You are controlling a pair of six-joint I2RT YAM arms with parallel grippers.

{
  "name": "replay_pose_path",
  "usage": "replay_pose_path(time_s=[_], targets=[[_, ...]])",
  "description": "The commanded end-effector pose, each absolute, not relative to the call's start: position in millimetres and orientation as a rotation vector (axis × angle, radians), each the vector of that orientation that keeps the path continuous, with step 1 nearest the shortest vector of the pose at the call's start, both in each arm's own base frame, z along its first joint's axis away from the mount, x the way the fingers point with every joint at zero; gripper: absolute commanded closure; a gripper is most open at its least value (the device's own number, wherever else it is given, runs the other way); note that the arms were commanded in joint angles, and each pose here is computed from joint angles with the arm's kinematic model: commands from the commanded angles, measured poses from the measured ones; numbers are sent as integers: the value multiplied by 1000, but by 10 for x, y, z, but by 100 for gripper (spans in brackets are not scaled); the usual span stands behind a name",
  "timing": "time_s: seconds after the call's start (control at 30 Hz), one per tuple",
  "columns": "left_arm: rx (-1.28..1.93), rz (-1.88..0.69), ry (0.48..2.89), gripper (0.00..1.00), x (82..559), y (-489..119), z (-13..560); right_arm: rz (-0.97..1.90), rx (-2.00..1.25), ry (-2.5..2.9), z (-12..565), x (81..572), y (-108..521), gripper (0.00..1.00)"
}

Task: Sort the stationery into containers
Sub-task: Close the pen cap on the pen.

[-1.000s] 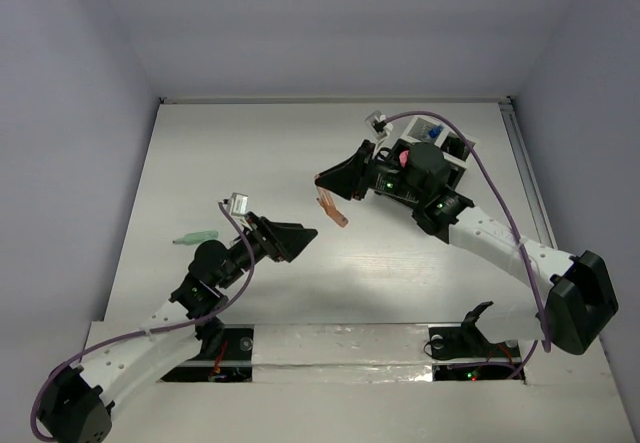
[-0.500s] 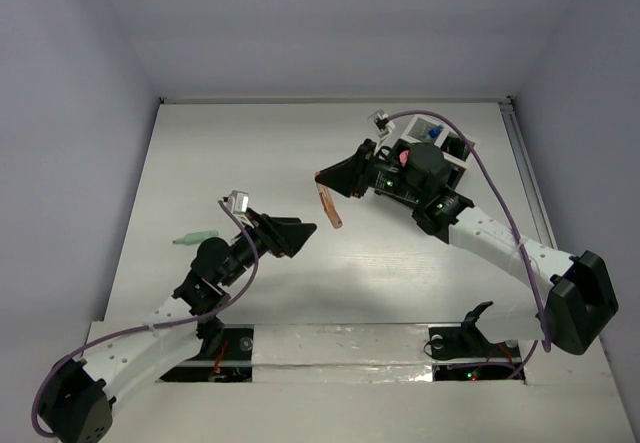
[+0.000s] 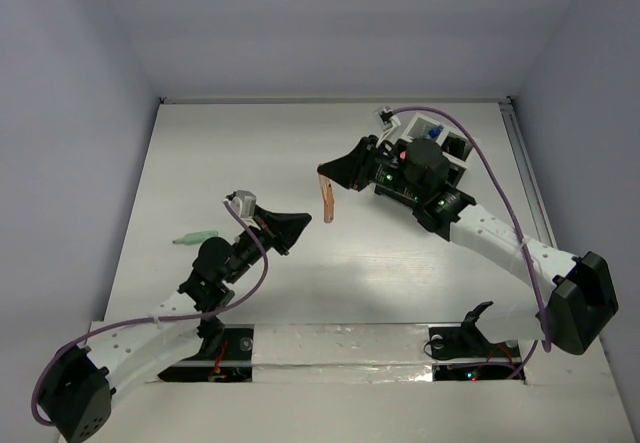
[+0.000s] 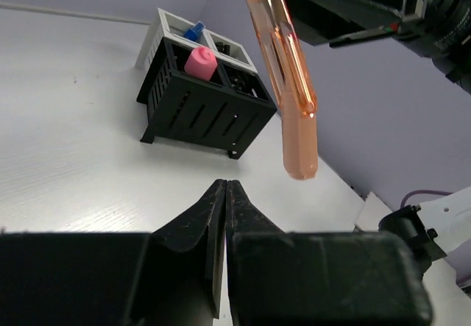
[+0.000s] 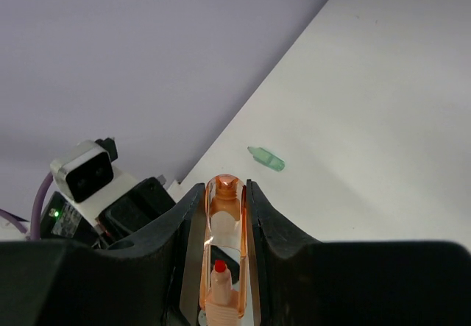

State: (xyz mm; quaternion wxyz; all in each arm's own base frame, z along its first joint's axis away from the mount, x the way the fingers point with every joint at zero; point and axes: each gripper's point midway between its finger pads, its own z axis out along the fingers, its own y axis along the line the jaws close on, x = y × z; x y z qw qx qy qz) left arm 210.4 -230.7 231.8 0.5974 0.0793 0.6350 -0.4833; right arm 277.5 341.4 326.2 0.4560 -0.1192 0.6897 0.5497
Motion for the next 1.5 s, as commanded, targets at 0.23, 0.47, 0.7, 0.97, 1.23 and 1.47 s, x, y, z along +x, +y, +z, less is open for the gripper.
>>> replay_pose_path(time_s=[0.23, 0.47, 0.7, 0.97, 1.23, 1.47], targets=[[240, -1029, 1313, 79, 2088, -2287, 2724, 1325, -219, 1657, 3602, 2957, 3417, 100], [271, -968, 1314, 49, 2081, -2432, 2769, 1329, -199, 1669, 3587, 2998, 3441, 100], [217, -834, 1329, 48, 2246, -2403, 2784, 1387, -217, 1672, 3579, 2942, 3500, 100], [225, -823, 1297, 49, 2306, -2469, 2951, 1431, -236, 1683, 3521, 2896, 3552, 100], [238, -840, 1283, 62, 2308, -2530, 3003, 1439, -226, 1685, 3490, 2898, 3554, 100], [257, -862, 1296, 72, 2291, -2586, 2963, 1432, -216, 1682, 3482, 2928, 3557, 100]])
